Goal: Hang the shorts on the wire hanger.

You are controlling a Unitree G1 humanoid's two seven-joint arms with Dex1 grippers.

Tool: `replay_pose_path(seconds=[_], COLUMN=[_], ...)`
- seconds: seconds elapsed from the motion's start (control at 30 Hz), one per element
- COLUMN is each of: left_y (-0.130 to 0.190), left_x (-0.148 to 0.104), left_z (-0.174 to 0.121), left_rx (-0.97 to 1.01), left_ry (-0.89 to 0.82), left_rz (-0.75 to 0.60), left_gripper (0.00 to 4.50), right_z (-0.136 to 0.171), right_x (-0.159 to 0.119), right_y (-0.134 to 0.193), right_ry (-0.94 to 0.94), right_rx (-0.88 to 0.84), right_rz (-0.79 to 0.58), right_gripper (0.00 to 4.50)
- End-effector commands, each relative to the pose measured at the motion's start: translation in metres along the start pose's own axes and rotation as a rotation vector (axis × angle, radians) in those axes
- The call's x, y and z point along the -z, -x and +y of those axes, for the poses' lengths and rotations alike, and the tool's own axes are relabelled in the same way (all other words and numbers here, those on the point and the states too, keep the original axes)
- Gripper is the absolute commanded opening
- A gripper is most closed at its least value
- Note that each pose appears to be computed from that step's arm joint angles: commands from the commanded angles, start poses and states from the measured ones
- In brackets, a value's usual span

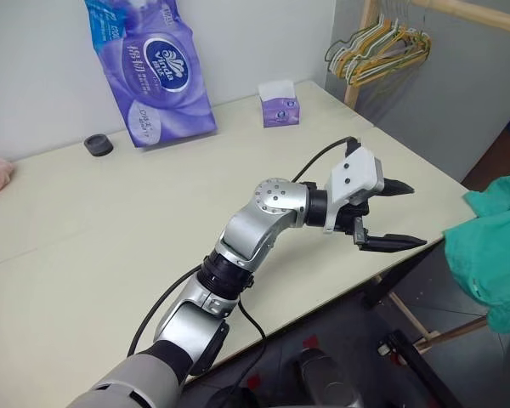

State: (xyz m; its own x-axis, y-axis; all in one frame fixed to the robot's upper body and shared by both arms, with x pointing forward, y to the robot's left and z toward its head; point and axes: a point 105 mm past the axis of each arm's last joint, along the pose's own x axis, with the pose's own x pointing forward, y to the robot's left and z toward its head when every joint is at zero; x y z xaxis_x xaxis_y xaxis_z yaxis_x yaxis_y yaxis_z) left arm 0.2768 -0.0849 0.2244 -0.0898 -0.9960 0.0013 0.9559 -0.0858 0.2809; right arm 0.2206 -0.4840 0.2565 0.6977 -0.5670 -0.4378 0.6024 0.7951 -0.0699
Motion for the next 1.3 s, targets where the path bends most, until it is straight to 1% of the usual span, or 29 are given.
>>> replay_pose_path(seconds=[0.03, 0.1, 0.23, 0.37, 0.63, 0.8, 0.93, 0.97, 1.03, 1.07, 1.3], left_y=[-0.005, -0.007, -0.011, -0.017, -0.019, -0.024, -0.028, -0.029, -0.030, -0.031, -0.034], left_x=[-0.012, -0.015, -0.018, -0.021, -0.021, -0.022, -0.024, -0.024, -0.025, -0.025, -0.027], left_z=[-0.001, 0.000, -0.001, -0.005, -0.006, -0.008, -0.010, -0.010, -0.010, -0.009, -0.008], left_rx=[0.012, 0.015, 0.025, 0.058, 0.080, 0.102, 0.113, 0.114, 0.115, 0.116, 0.120], left_ry=[-0.050, -0.054, -0.057, -0.076, -0.091, -0.096, -0.101, -0.103, -0.105, -0.107, -0.117], left_rz=[-0.026, -0.035, -0.049, -0.056, -0.047, -0.056, -0.066, -0.068, -0.072, -0.074, -0.085], left_gripper=[4.47, 4.47, 4.47, 4.47, 4.47, 4.47, 4.47, 4.50, 4.50, 4.50, 4.50], right_z=[-0.019, -0.023, -0.024, -0.018, -0.008, 0.001, 0.002, 0.002, 0.004, 0.004, 0.011], right_x=[-0.030, -0.035, -0.036, -0.020, -0.007, -0.008, -0.016, -0.018, -0.018, -0.019, -0.029], right_y=[-0.007, -0.014, -0.024, -0.035, -0.039, -0.040, -0.038, -0.037, -0.034, -0.033, -0.016], right_ry=[0.040, 0.046, 0.032, 0.044, 0.022, 0.023, 0.016, 0.011, -0.006, -0.008, -0.062], right_rx=[0.074, 0.086, 0.084, 0.042, -0.027, -0.062, -0.053, -0.055, -0.065, -0.069, -0.108], right_rz=[-0.095, -0.098, -0.072, 0.009, 0.081, 0.082, 0.044, 0.041, 0.044, 0.045, 0.013], right_gripper=[0.00, 0.00, 0.00, 0.00, 0.00, 0.00, 0.00, 0.57, 1.05, 1.45, 3.89])
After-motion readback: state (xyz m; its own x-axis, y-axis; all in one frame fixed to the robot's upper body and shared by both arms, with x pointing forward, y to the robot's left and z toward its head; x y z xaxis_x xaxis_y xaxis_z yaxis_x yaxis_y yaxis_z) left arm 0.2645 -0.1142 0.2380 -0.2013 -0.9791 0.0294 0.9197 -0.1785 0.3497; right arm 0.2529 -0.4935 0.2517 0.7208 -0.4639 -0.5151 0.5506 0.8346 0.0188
